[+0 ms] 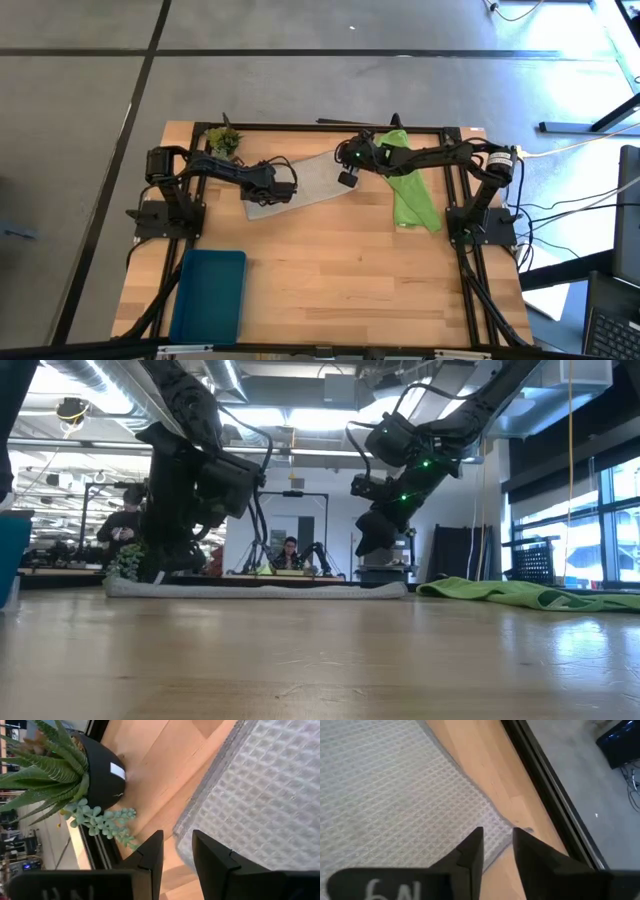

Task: Roll microfiber towels into tight, uniform cylinder then place into a basket
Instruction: Roll the gray towel

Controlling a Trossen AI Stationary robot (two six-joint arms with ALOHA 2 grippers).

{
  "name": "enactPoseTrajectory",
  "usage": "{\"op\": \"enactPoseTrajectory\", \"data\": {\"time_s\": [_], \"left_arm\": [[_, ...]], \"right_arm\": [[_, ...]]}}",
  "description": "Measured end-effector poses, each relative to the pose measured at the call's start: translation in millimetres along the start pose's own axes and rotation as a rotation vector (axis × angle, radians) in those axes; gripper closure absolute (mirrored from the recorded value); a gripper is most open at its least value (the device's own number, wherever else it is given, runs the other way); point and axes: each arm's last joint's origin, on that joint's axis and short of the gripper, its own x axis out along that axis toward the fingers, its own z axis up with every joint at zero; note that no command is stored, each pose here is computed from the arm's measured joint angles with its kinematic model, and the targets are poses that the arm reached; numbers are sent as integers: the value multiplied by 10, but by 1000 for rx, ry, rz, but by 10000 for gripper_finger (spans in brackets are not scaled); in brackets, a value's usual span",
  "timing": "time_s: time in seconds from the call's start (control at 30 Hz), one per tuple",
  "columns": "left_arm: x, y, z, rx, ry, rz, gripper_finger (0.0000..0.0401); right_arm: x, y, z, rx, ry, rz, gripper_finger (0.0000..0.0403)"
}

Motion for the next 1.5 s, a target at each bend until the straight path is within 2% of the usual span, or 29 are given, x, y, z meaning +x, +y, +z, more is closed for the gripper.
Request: {"op": "enactPoseTrajectory", "data": {"time_s": [0.23,0.33,0.63,0.8,0.93,1.2,1.43,1.5], "left_arm": [[-53,-154,14,6,46,-218,307],[-60,-178,34,-12,35,-248,307],[-108,-231,37,-23,60,-348,307],[-196,-304,-36,11,79,-407,307],[-287,-382,-122,-6,116,-466,307],[-510,-538,-314,-39,127,-528,307],[-854,-698,-336,-12,96,-679,307],[-937,-731,-340,29,78,-721,307]], "right_arm": [[-43,178,-41,13,25,264,277],[-66,240,-75,-2,63,311,277],[-81,278,-97,50,100,322,277],[-81,277,-100,61,105,322,277],[-81,275,-104,61,108,322,277],[-81,275,-105,62,109,322,277],[-81,275,-104,63,109,321,277],[-80,273,-104,61,108,313,277]]}}
